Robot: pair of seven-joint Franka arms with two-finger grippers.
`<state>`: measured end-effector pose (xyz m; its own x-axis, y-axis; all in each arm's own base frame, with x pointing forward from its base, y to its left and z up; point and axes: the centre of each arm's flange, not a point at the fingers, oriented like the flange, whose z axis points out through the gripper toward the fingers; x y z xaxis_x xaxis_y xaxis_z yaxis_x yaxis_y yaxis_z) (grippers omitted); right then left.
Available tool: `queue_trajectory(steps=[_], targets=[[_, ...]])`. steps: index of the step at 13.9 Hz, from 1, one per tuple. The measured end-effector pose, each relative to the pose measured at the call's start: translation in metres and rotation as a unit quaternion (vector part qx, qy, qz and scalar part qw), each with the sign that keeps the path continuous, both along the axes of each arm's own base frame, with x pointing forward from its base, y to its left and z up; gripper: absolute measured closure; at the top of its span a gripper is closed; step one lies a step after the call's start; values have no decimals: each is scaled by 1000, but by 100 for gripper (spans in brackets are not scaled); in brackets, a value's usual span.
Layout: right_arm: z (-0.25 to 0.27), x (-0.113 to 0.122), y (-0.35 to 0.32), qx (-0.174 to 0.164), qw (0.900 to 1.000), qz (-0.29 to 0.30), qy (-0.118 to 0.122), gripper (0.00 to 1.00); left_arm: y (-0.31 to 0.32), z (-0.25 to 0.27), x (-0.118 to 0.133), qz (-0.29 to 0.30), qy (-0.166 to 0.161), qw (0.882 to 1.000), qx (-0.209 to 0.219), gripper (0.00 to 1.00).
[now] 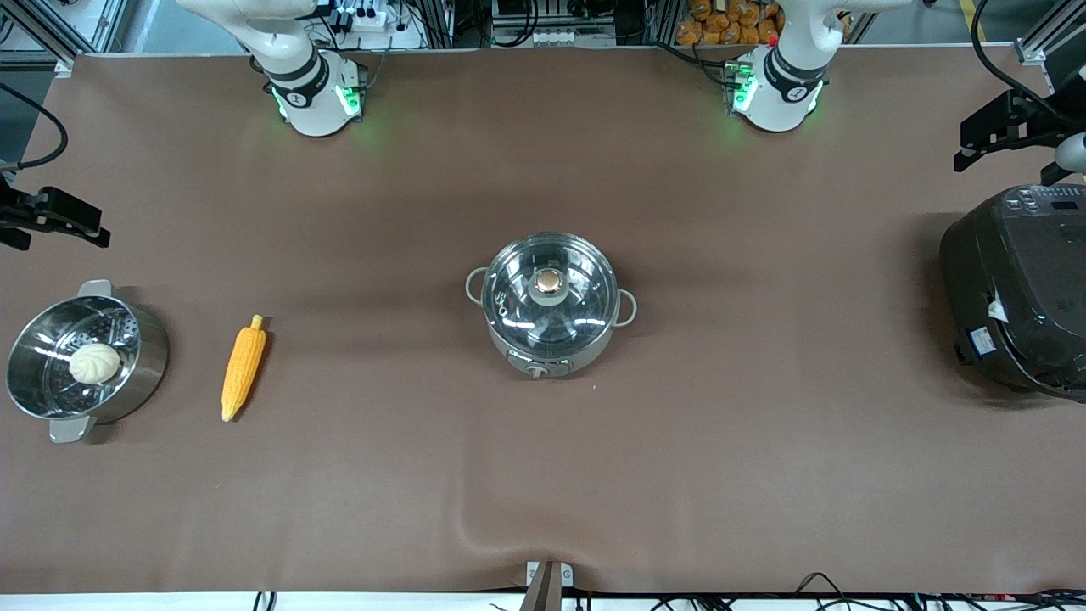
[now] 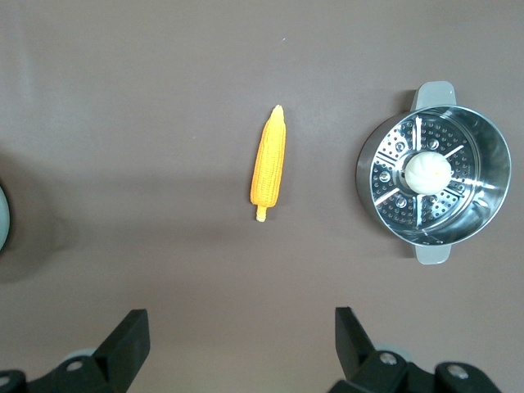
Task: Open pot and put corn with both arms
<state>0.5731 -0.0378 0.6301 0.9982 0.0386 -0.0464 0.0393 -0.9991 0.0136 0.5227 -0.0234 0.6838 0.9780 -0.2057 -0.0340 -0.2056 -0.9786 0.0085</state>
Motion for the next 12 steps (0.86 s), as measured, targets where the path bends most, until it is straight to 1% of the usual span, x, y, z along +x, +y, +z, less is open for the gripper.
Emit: queue_trajectory(steps=[6,9,12], targets=[[-16,3,3,2,1000,4,6,0,-2,-5,3,-2,5,1000,1,0],[-42,8,5,2,1000,6,6,0,-2,-19,12,0,17,1000,2,0],[-80,15,5,2,1000,7,1,0,-5,-43,28,-2,34,999,4,0]])
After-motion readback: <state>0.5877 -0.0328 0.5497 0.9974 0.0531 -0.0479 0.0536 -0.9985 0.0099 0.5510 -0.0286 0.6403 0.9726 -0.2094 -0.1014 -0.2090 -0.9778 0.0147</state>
